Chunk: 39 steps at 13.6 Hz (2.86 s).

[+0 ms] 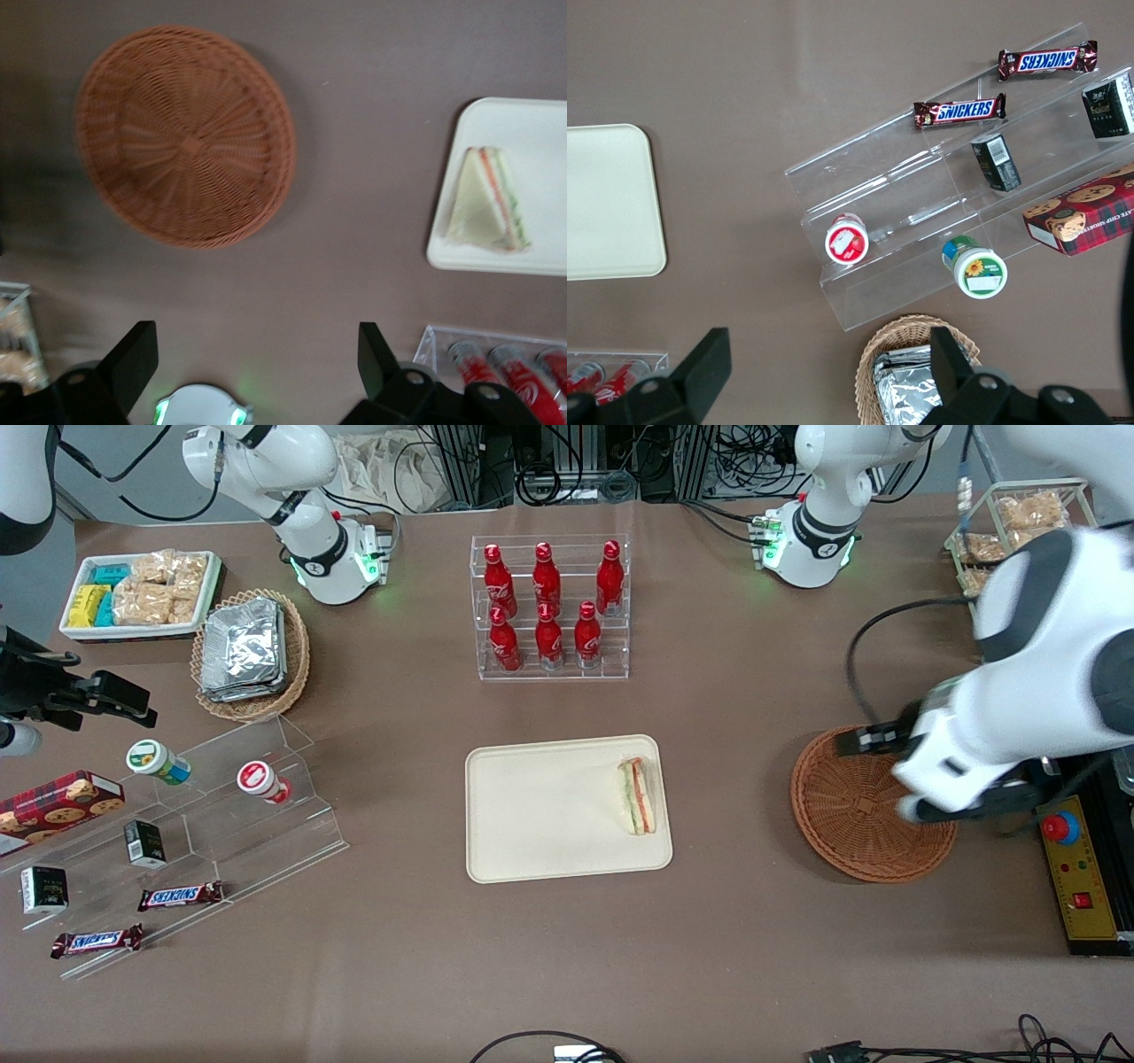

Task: Place sandwich from basket to tray

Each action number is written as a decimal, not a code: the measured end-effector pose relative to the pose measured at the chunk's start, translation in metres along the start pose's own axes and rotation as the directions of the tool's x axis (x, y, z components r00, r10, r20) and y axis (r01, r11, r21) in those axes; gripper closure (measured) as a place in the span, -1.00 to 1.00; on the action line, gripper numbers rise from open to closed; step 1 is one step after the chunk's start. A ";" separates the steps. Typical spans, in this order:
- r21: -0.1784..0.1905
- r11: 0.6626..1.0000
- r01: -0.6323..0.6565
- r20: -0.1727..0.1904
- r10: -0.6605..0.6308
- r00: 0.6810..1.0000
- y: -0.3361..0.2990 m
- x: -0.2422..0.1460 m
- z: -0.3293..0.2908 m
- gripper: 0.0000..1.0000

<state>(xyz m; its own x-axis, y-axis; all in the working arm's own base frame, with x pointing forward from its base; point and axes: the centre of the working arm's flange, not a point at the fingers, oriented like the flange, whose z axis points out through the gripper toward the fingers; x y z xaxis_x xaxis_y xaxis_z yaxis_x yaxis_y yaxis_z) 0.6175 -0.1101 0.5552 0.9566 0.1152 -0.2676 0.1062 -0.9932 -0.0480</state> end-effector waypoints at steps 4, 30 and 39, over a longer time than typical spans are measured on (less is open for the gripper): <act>0.010 0.997 -0.075 -0.009 0.076 0.997 -0.046 -0.023 -0.034 -1.00; 0.074 0.996 -0.049 -0.080 0.055 0.995 -0.062 -0.081 -0.003 -1.00; -0.018 1.000 -0.023 -0.179 0.019 0.984 -0.079 -0.071 -0.011 -1.00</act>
<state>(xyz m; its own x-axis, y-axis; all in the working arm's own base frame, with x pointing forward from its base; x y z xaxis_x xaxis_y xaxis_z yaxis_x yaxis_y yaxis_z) 0.5445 -0.0398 0.5885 0.9916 0.0909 -0.0921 0.0890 -0.9957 -0.0249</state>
